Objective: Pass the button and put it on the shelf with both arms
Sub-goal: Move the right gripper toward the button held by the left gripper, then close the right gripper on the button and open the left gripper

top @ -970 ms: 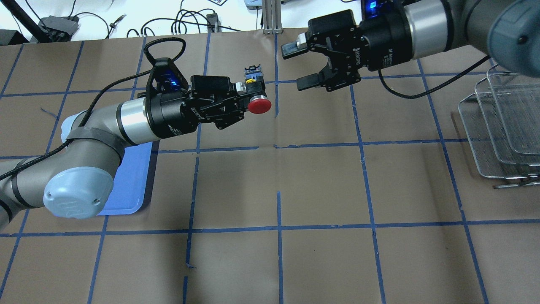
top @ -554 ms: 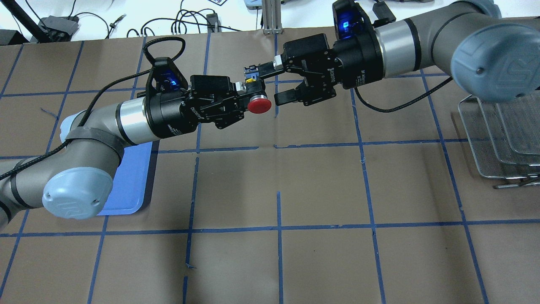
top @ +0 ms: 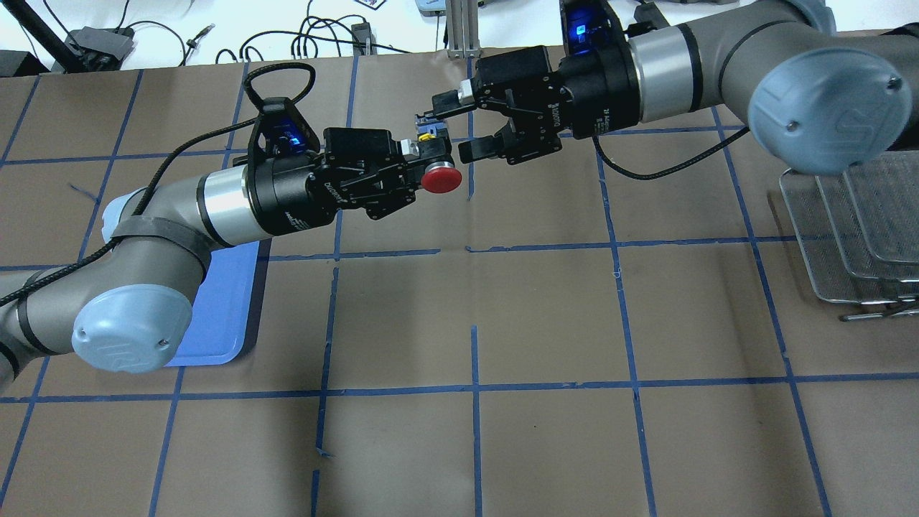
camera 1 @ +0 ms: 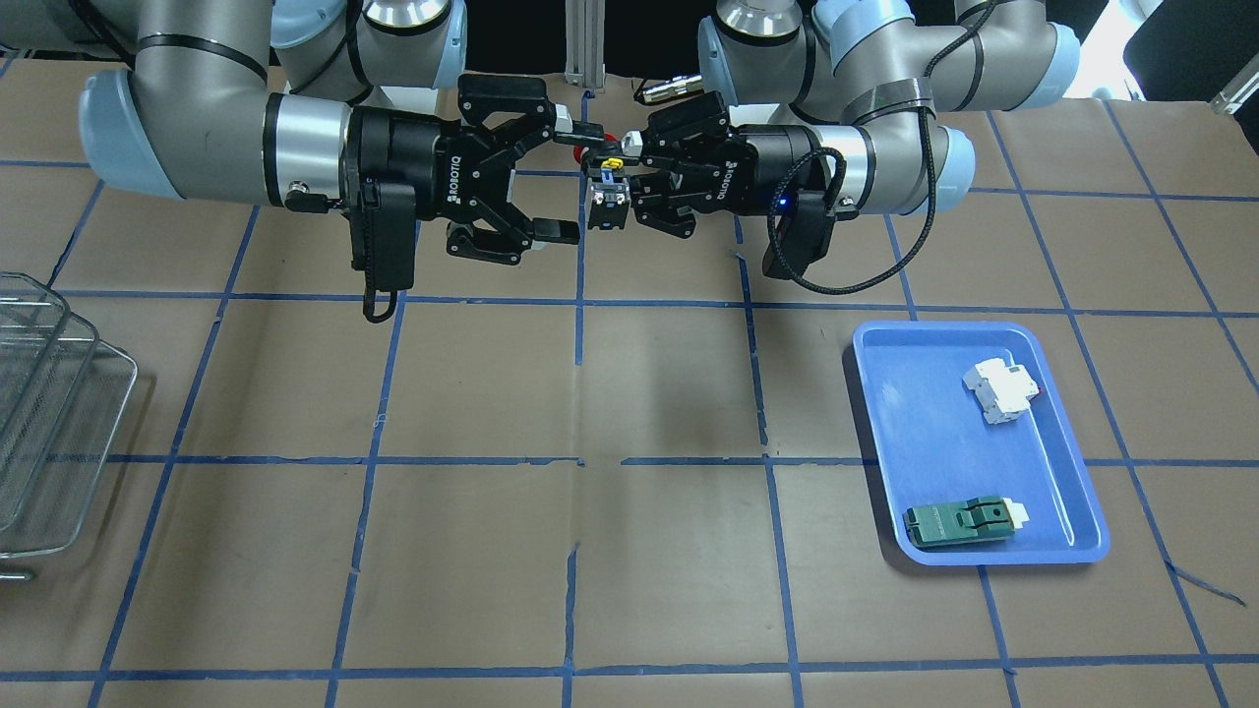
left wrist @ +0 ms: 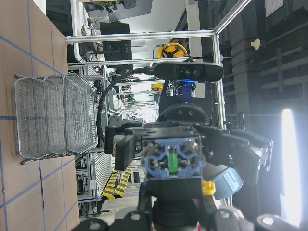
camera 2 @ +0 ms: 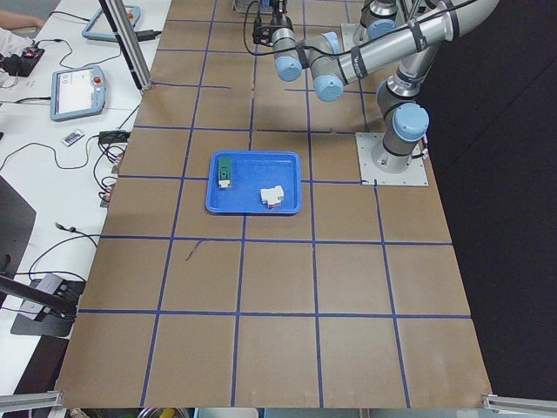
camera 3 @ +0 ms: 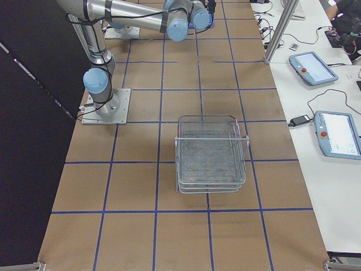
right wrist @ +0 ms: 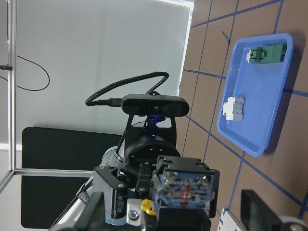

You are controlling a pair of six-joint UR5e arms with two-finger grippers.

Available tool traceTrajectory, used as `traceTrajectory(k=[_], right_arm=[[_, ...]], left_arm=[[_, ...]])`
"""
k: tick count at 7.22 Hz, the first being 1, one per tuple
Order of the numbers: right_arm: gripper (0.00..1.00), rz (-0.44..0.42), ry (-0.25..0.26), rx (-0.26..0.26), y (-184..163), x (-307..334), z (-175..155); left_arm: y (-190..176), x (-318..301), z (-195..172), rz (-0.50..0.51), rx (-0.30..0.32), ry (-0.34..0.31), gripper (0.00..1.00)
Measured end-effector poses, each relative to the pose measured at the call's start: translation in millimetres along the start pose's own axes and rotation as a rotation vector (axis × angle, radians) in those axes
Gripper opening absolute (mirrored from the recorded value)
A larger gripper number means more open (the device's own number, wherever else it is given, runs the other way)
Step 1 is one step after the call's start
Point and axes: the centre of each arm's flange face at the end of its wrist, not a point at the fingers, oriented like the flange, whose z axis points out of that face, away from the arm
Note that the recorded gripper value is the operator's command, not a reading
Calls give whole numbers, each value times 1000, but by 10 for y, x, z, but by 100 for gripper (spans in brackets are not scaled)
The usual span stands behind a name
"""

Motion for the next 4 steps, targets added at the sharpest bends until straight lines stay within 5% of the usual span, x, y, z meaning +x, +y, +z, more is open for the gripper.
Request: traceTrajectory(k=[1, 3, 4], right_arm=[[91, 3, 0, -6, -16, 16, 48], [42, 31, -2, -33, 14, -9, 201], [40, 49, -2, -39, 27, -26, 232]], left_arm=[[0, 0, 0, 0, 0, 0, 0], [-2, -3, 0, 0, 0, 0, 0], [-2, -2, 0, 0, 0, 0, 0]])
